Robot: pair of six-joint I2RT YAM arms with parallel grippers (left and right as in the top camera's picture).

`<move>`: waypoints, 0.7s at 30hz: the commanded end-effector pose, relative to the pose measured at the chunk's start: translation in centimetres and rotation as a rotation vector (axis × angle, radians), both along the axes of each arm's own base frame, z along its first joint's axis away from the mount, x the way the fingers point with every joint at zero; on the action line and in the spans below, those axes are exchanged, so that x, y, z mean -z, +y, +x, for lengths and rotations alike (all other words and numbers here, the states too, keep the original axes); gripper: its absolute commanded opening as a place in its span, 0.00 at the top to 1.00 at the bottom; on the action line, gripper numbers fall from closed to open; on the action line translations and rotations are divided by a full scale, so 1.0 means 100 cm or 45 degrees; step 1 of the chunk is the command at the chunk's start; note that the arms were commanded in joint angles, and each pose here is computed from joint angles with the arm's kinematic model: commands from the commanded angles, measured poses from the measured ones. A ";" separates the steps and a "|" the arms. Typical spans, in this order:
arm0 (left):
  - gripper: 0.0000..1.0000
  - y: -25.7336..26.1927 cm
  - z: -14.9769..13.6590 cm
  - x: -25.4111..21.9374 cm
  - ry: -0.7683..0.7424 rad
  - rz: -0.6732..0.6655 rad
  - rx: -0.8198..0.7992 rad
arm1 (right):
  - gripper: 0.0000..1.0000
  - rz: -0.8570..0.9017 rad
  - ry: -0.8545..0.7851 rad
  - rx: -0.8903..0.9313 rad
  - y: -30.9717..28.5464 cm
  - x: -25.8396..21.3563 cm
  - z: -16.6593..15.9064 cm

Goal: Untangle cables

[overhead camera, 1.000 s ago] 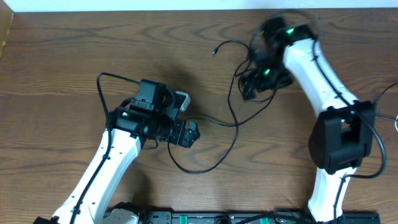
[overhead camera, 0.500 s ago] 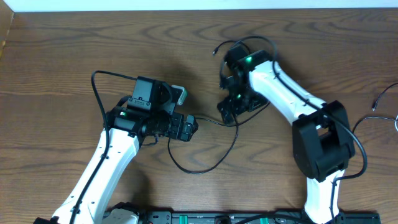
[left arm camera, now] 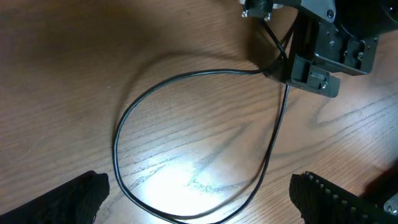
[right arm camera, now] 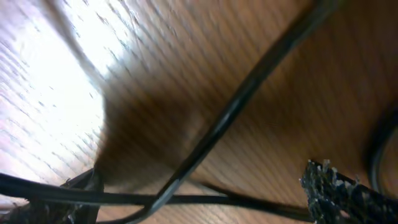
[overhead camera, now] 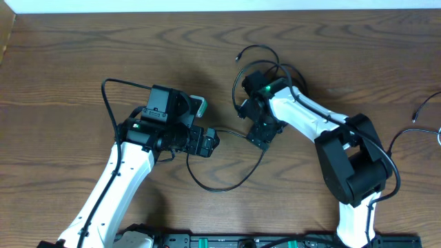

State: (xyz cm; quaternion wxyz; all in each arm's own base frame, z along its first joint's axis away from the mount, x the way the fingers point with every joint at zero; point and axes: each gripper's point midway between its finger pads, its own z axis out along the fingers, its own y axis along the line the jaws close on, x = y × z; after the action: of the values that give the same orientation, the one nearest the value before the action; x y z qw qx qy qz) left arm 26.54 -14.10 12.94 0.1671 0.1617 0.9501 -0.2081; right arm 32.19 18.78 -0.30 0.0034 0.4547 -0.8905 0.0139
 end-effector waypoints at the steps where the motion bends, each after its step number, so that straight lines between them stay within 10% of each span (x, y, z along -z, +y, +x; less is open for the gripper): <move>1: 0.01 0.001 0.004 -0.003 -0.009 0.004 -0.018 | 0.01 0.083 0.089 0.001 0.010 0.016 -0.017; 4: 0.02 0.002 0.004 -0.003 -0.010 0.004 -0.018 | 0.01 0.134 0.096 0.019 0.018 0.016 -0.017; 10: 0.01 0.002 0.004 -0.003 -0.008 0.004 -0.018 | 0.51 0.187 0.071 0.132 0.027 0.016 -0.010; 15: 0.01 0.002 0.004 -0.003 -0.008 0.004 -0.018 | 0.57 0.184 0.076 0.225 0.026 0.016 -0.010; 19: 0.01 0.002 0.003 -0.002 -0.004 0.005 -0.018 | 0.99 0.183 0.078 0.281 0.026 0.016 -0.010; 21: 0.01 0.002 0.003 -0.002 -0.004 0.006 -0.018 | 0.99 0.182 0.080 0.316 0.026 0.016 -0.010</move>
State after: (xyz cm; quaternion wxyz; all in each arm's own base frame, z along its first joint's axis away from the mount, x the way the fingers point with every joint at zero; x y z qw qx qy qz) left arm 26.51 -14.10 12.93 0.1666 0.1617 0.9501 -0.2082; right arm 32.95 21.60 -0.15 -0.0363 0.3693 -0.9271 -0.0518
